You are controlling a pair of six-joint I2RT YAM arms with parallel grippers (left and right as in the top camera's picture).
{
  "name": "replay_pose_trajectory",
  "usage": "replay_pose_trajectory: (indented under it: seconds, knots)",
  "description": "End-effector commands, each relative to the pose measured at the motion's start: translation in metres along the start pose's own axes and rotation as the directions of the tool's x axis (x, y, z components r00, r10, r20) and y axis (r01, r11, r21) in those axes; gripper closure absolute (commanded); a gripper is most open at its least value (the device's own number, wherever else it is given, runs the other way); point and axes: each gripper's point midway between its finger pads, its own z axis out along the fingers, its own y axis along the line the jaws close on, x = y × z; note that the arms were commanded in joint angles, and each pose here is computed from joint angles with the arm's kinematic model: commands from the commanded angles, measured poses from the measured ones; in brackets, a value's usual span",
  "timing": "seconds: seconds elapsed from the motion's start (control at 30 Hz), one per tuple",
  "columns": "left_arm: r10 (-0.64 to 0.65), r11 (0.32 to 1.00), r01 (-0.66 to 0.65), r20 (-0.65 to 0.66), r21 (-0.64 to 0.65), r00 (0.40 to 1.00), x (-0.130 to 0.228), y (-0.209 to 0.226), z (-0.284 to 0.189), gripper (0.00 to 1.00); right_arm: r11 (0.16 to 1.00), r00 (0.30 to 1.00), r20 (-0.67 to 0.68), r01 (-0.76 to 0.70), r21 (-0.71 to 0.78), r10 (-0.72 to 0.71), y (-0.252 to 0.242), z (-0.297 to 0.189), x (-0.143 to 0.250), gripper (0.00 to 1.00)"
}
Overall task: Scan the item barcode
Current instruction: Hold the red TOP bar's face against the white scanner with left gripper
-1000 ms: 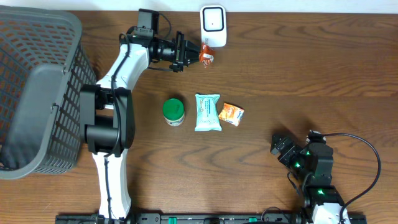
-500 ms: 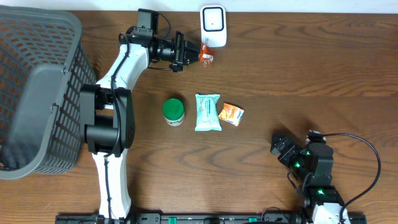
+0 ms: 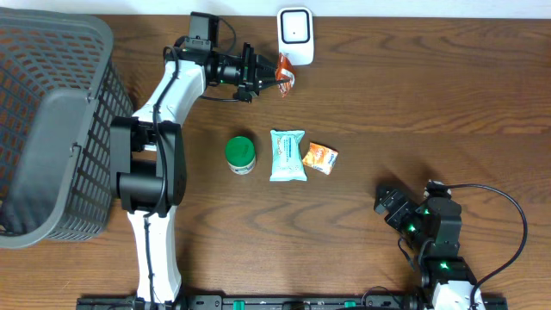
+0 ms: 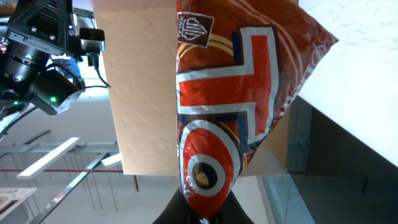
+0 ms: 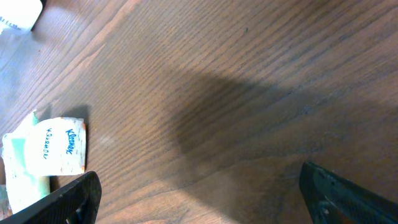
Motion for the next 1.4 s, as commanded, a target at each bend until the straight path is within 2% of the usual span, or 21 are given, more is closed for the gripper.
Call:
replay_pose_trajectory:
  seconds: [0.0,0.6,0.7,0.8,0.87,0.97,1.07,1.1,1.2,1.3,1.37]
  knots:
    - [-0.046,0.999,0.046,-0.031,0.002,0.998,0.012,0.000,-0.011,0.93,0.990,0.995,-0.094,-0.026,0.140,0.039,-0.041,0.002,0.039,0.01]
    - [-0.045,0.998,0.046,-0.027,0.040,0.999,0.010,-0.007,-0.028,0.93,0.989,0.995,-0.091,-0.026,0.143,0.039,-0.041,0.002,0.038,0.01]
    - [0.042,0.995,-0.047,0.057,0.084,0.997,-0.004,-0.015,-0.028,0.93,0.989,0.995,-0.092,-0.026,0.144,0.039,-0.042,0.001,0.039,0.01]
    - [0.231,0.957,-0.266,0.248,0.117,0.941,-0.031,-0.030,-0.033,0.93,0.989,0.995,-0.093,-0.026,0.144,0.039,-0.042,0.001,0.039,0.01]
    - [0.410,0.878,-0.474,0.408,0.063,0.815,-0.052,-0.042,-0.042,0.93,0.989,0.995,-0.094,-0.026,0.145,0.040,-0.042,0.001,0.039,0.01]
    - [0.613,0.743,-0.669,0.440,-0.037,0.656,-0.053,-0.048,-0.045,0.93,0.987,0.994,-0.096,-0.026,0.157,0.041,-0.044,0.001,0.040,0.01]
    - [0.791,0.537,-0.834,0.422,-0.130,0.443,-0.046,-0.057,-0.039,0.93,0.984,0.995,-0.089,-0.025,0.176,0.041,-0.048,0.000,0.039,0.01]
    - [0.848,0.444,-0.879,0.399,-0.174,0.349,-0.044,-0.057,-0.031,0.93,0.983,0.996,-0.085,-0.024,0.182,0.040,-0.049,0.000,0.039,0.01]
    - [0.916,0.283,-0.917,0.362,-0.279,0.172,-0.048,-0.056,-0.012,0.93,0.982,0.996,-0.083,-0.024,0.185,0.040,-0.050,0.000,0.038,0.01]
    - [0.937,0.179,-0.905,0.346,-0.386,0.038,-0.057,-0.056,0.005,0.93,0.982,0.996,-0.082,-0.024,0.185,0.040,-0.050,0.000,0.038,0.01]
    - [0.937,0.103,-0.862,0.340,-0.497,-0.084,-0.069,-0.060,0.016,0.93,0.982,0.996,-0.082,-0.024,0.185,0.039,-0.050,0.000,0.038,0.01]
